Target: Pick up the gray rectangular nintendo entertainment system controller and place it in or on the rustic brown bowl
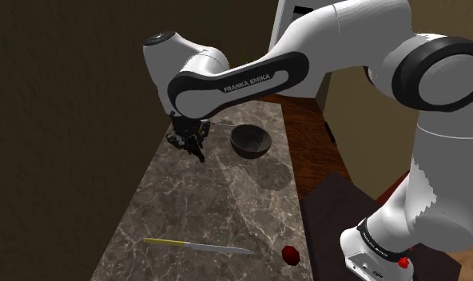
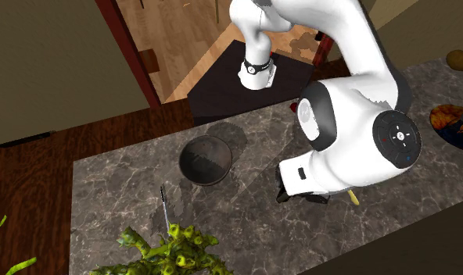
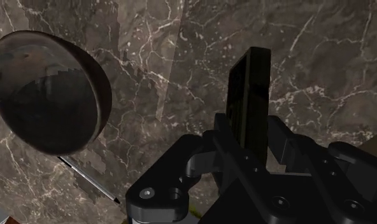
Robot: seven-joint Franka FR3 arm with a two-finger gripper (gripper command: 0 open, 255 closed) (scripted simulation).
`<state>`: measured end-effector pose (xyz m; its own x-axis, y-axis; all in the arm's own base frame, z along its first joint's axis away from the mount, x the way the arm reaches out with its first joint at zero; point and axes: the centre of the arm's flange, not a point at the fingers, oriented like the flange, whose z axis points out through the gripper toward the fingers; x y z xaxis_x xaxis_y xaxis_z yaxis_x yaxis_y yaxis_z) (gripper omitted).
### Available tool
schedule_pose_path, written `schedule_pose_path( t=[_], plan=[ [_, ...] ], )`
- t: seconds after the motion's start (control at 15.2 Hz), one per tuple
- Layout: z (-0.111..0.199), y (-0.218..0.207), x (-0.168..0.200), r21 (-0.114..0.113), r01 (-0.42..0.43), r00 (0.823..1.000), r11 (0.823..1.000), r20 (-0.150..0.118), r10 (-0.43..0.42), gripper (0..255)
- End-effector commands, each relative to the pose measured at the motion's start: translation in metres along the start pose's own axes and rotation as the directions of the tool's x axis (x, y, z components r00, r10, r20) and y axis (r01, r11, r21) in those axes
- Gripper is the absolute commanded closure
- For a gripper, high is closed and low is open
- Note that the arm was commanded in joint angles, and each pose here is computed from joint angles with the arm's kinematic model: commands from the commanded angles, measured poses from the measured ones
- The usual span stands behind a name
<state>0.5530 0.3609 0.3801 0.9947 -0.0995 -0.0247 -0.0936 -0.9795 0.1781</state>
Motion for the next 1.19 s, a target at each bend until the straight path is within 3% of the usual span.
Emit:
schedule_pose_path(
  t=[0.0, 1.12],
  plan=[
    [0.003, 0.026, 0.005, 0.000, 0.000, 1.000, 1.000, 0.000, 0.000, 255],
    [0.046, 0.245, 0.024, 0.000, 0.000, 1.000, 1.000, 0.000, 0.000, 255]
  ],
)
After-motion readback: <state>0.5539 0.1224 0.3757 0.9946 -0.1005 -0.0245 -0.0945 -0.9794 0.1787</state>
